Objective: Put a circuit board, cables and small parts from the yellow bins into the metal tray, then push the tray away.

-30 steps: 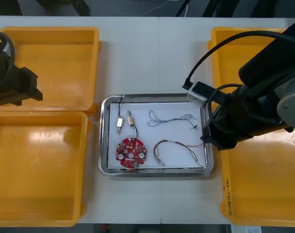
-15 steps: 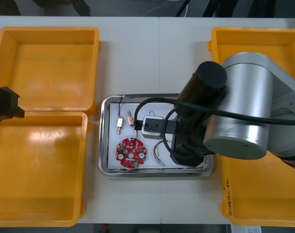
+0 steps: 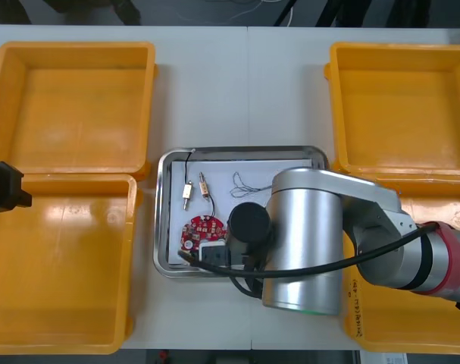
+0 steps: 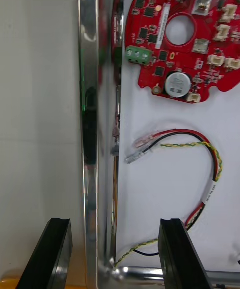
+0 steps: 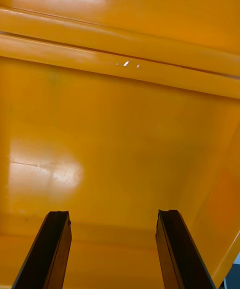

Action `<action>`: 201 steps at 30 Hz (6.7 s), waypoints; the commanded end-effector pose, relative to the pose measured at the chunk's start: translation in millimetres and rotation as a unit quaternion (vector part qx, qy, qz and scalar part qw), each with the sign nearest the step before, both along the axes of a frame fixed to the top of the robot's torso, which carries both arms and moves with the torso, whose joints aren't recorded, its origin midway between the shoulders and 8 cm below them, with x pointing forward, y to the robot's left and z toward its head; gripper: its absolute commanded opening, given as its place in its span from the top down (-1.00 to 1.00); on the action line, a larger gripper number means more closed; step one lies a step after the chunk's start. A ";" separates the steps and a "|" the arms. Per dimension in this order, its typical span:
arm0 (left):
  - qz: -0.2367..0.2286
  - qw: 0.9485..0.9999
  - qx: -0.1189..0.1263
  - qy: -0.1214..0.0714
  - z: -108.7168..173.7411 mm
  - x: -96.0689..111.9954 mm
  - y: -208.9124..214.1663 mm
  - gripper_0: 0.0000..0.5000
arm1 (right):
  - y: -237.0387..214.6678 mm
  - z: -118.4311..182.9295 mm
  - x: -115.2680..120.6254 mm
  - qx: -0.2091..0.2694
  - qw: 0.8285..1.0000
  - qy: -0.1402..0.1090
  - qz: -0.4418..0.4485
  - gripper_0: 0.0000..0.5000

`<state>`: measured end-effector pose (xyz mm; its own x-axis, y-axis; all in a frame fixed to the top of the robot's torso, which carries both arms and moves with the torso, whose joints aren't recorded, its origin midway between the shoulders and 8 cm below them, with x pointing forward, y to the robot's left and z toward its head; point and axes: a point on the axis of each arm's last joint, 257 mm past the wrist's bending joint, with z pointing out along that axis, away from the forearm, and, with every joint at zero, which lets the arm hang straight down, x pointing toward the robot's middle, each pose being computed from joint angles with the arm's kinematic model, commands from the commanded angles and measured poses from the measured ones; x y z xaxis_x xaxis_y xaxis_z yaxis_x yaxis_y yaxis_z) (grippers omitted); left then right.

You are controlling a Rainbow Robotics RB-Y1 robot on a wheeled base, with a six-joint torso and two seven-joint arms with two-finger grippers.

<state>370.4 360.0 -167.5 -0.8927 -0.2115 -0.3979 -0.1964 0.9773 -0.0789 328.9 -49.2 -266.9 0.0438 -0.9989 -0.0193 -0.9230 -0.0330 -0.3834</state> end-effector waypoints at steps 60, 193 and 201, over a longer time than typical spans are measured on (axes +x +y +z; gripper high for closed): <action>-0.064 0.996 0.049 -0.026 12.3 -2.9 8.4 -1.00 | 40.9 -66.8 -10.2 0.023 1.000 -0.002 0.020 -0.74; -0.064 0.996 0.049 -0.026 12.3 -2.9 8.4 -1.00 | 55.8 117.2 236.9 -0.015 0.959 -0.283 0.004 1.00; -0.064 0.996 0.049 -0.026 12.3 -2.9 8.4 -1.00 | 54.8 129.0 251.1 -0.014 0.956 -0.294 0.001 1.00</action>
